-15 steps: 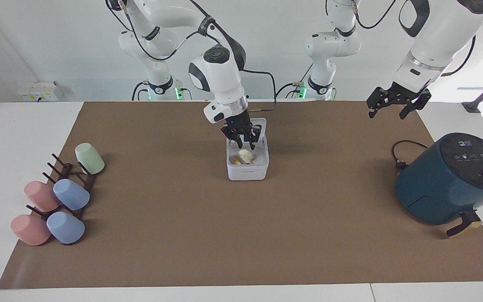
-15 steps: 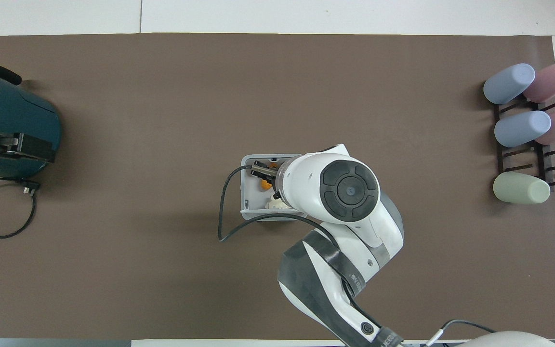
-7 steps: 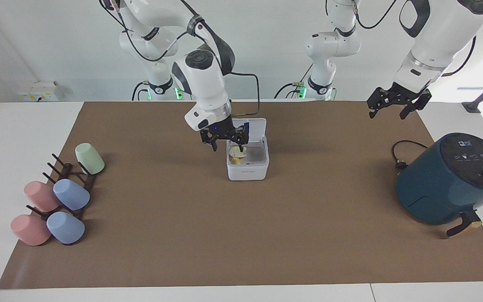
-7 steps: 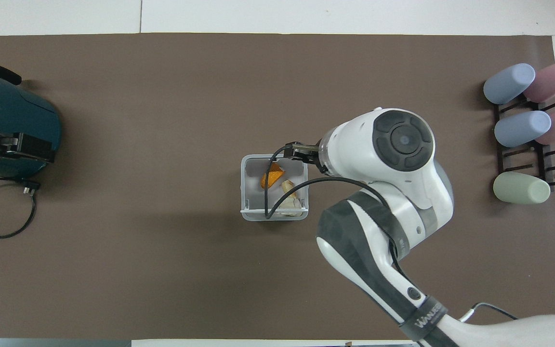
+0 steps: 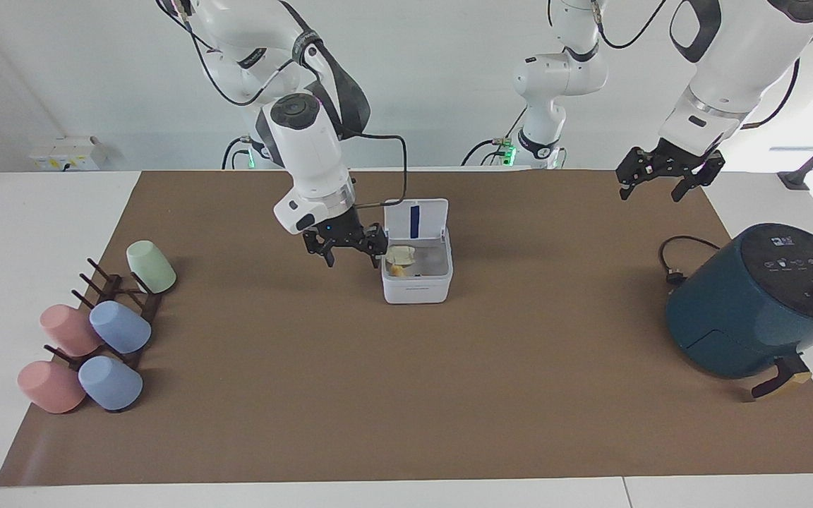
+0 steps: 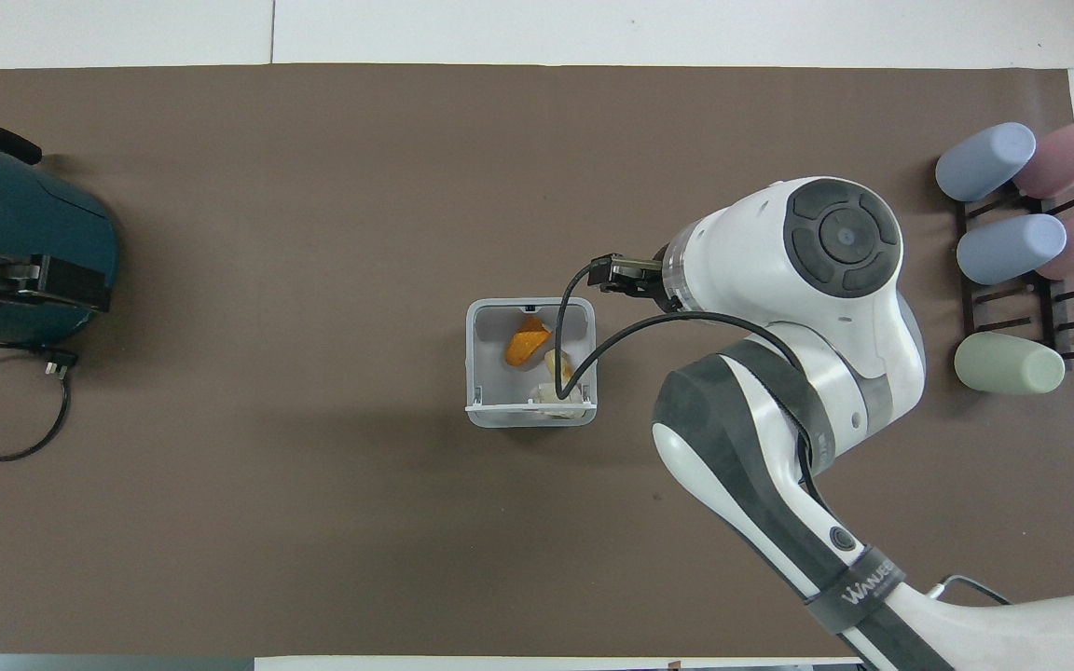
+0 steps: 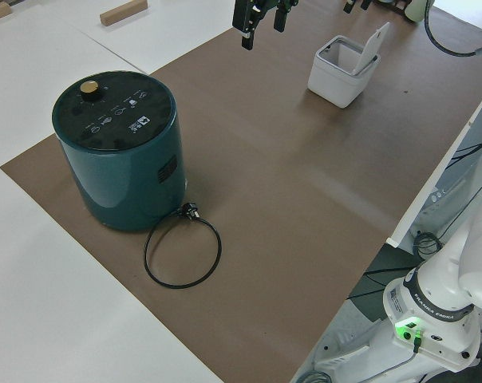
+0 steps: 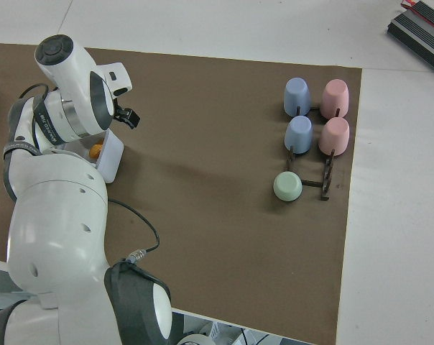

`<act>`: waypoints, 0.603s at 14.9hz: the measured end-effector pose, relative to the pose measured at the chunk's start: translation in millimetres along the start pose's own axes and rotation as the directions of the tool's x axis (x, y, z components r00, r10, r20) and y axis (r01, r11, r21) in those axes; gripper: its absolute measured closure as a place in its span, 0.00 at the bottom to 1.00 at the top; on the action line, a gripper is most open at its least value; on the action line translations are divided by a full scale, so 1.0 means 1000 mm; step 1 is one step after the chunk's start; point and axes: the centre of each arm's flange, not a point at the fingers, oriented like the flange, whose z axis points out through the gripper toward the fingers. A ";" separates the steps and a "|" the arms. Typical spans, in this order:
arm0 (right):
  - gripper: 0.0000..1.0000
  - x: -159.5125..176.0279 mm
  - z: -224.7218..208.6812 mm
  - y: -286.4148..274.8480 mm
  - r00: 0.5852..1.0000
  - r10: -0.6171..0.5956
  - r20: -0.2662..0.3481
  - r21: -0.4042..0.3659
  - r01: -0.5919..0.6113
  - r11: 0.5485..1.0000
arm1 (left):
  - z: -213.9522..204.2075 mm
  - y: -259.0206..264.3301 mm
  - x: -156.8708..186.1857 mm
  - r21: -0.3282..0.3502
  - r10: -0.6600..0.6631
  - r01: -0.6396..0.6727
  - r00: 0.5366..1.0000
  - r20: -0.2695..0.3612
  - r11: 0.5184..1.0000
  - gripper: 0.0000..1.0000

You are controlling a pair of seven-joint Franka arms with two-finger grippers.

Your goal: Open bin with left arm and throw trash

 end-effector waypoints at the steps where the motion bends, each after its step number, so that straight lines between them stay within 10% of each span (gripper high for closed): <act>1: 0.00 0.000 0.000 -0.001 1.000 -0.003 -0.002 -0.002 0.003 1.000 | 0.000 0.001 0.000 0.000 0.001 -0.001 1.000 0.000 1.000 0.00; 9: 0.00 0.019 -0.017 0.009 0.997 -0.051 -0.065 -0.029 0.049 0.998 | 0.000 0.005 0.001 -0.016 0.005 -0.005 1.000 -0.002 1.000 0.00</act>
